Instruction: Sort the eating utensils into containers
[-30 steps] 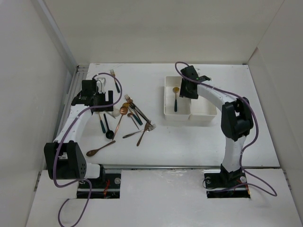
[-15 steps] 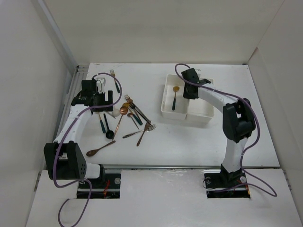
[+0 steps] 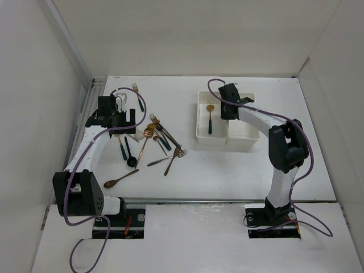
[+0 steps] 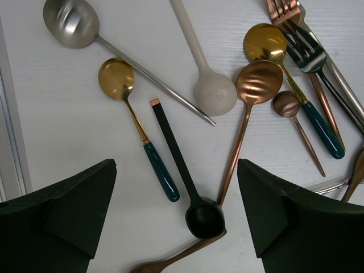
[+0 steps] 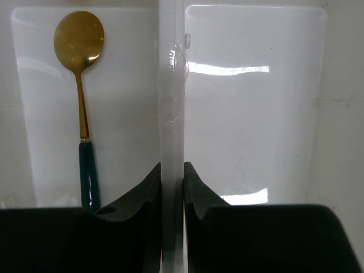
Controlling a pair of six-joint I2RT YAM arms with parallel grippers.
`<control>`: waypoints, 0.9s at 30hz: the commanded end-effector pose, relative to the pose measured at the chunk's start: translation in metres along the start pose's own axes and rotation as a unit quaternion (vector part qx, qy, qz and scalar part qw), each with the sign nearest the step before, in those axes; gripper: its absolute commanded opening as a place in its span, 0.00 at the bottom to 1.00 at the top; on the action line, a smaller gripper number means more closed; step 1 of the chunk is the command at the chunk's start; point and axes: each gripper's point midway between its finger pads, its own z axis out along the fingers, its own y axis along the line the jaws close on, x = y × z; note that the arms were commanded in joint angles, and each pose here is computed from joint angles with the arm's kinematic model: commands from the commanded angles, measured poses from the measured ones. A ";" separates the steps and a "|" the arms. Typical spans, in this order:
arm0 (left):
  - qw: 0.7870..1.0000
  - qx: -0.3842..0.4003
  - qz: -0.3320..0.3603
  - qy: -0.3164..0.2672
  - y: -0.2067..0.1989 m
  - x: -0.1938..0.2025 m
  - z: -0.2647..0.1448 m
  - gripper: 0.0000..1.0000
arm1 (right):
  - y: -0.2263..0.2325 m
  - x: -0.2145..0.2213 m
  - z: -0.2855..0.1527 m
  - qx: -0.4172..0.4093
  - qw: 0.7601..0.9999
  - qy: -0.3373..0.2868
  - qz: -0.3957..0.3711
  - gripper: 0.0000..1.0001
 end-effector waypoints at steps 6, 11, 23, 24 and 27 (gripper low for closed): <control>1.000 0.005 0.007 -0.029 -0.002 -0.011 -0.012 0.85 | 0.007 -0.023 -0.006 -0.013 0.999 -0.034 -0.032 0.25; 0.999 0.020 0.019 -0.019 -0.006 -0.003 -0.009 0.71 | 0.008 -0.037 -0.023 -0.024 0.998 -0.051 -0.020 0.55; 0.999 -0.040 -0.016 0.007 0.035 -0.042 0.023 0.64 | 0.015 -0.085 -0.090 -0.083 0.991 -0.103 0.002 0.82; 0.999 -0.029 -0.016 0.021 0.032 -0.036 0.032 0.64 | 0.019 -0.084 -0.092 -0.087 0.991 -0.104 -0.001 0.82; 0.999 0.006 -0.043 0.024 0.020 -0.057 0.047 0.64 | 0.018 -0.096 -0.108 -0.094 0.988 -0.122 0.015 0.82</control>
